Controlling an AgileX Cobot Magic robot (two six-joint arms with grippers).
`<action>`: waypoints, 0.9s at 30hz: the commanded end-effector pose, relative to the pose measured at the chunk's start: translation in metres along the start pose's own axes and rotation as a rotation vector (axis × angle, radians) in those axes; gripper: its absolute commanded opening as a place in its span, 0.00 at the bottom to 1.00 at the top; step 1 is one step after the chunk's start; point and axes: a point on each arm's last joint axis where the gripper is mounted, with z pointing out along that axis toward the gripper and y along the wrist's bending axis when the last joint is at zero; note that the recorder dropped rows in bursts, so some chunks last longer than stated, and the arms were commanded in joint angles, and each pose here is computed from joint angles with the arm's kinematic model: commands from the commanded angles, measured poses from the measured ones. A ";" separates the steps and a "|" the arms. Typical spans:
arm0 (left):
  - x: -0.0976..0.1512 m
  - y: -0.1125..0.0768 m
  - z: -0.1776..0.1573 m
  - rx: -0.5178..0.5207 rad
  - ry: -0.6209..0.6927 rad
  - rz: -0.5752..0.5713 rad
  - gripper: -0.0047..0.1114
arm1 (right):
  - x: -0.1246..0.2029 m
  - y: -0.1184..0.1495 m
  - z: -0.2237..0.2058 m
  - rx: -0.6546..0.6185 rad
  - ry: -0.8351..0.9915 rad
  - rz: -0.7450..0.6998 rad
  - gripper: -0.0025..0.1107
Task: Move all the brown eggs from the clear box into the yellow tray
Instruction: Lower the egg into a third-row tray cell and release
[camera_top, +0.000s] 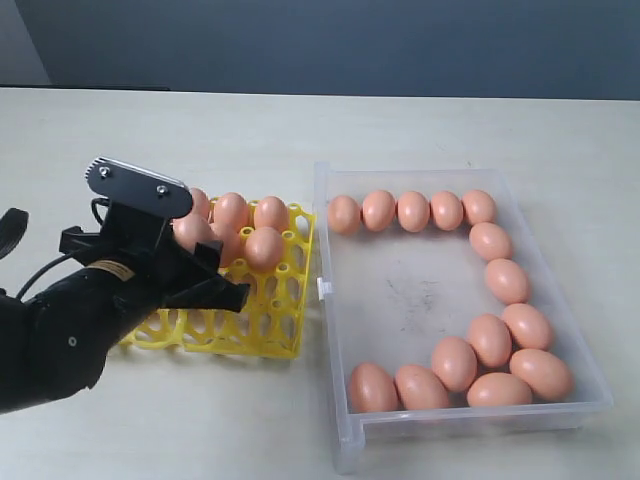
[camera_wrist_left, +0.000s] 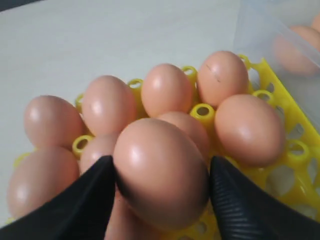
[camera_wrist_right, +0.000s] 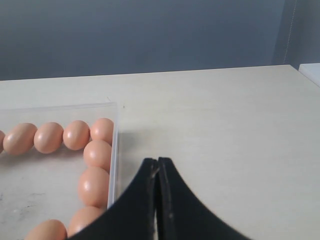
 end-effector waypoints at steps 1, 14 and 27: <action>0.004 -0.006 0.003 0.048 0.012 0.018 0.04 | 0.000 0.000 0.000 0.000 -0.009 -0.005 0.02; 0.013 -0.010 0.002 0.092 0.109 0.001 0.06 | 0.000 0.000 0.000 0.000 -0.009 -0.005 0.02; 0.013 -0.010 0.002 0.103 0.106 0.021 0.70 | 0.000 0.000 0.000 0.000 -0.009 -0.005 0.02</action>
